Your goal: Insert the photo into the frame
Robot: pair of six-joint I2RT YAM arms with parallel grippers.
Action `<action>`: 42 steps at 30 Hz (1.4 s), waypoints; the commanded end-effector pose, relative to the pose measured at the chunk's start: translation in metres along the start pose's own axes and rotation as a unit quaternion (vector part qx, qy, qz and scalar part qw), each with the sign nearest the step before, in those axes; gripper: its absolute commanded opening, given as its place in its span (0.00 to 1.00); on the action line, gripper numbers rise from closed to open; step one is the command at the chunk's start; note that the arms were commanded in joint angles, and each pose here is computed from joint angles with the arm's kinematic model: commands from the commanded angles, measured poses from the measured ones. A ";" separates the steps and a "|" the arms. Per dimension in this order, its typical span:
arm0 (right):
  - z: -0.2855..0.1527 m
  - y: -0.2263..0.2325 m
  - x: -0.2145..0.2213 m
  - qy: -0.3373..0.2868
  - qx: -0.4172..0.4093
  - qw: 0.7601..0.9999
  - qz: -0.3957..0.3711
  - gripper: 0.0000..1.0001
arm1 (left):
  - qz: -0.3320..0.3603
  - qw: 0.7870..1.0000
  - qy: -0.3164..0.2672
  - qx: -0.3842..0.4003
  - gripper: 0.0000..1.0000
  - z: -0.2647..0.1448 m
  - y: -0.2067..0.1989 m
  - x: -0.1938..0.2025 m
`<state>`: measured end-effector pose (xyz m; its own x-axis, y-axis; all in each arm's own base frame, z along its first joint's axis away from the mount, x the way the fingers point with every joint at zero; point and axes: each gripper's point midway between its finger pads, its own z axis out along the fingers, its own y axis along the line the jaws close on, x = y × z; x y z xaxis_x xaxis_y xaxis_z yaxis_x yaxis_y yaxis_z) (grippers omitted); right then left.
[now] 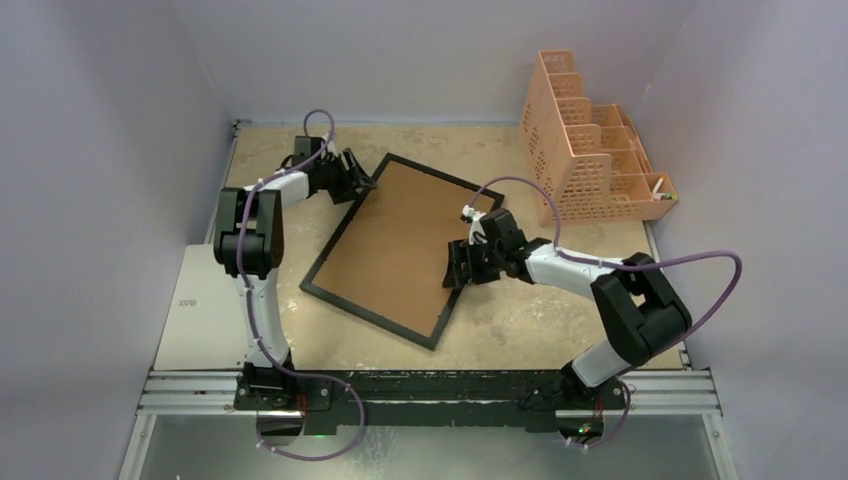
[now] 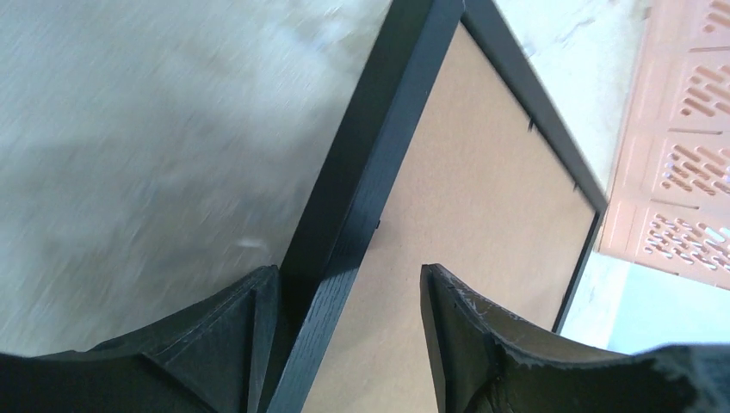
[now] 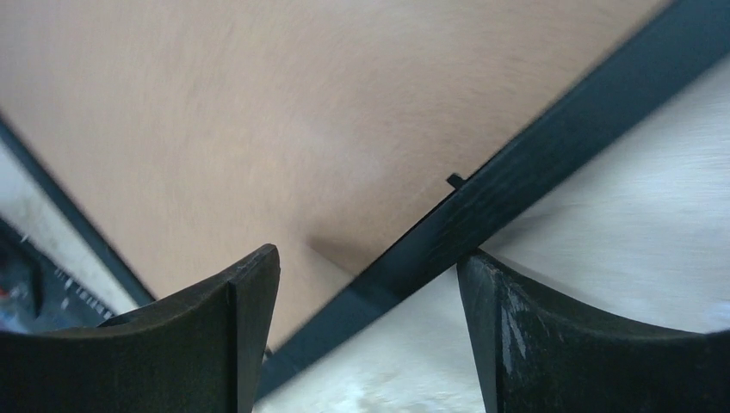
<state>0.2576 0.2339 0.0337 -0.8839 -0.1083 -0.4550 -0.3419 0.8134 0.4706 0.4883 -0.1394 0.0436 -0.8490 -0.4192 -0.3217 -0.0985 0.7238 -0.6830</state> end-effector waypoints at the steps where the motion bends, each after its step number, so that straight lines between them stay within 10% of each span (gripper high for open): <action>1: 0.006 0.046 0.024 0.034 -0.087 0.996 -0.004 0.77 | 0.018 0.992 0.095 0.076 0.62 0.045 -0.039 0.066; 17: -0.060 0.023 -0.042 -0.107 0.075 0.991 0.021 0.76 | 0.068 0.997 -0.006 -0.027 0.70 -0.020 -0.043 -0.017; 29: 0.000 0.163 -0.082 -0.049 -0.186 0.975 -0.114 0.49 | -0.004 0.980 -0.078 -0.185 0.68 -0.139 0.008 0.024; 42: 0.086 0.270 -0.063 0.058 -0.328 0.934 -0.130 0.26 | -0.079 0.943 -0.088 -0.311 0.41 -0.186 0.085 0.112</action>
<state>0.2468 0.4919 0.1045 -0.7418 -0.3625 -0.5641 -0.6680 0.3256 0.6692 0.3018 -0.0452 0.0809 -0.7621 -0.5257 -0.3780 -0.4319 0.8477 -0.3080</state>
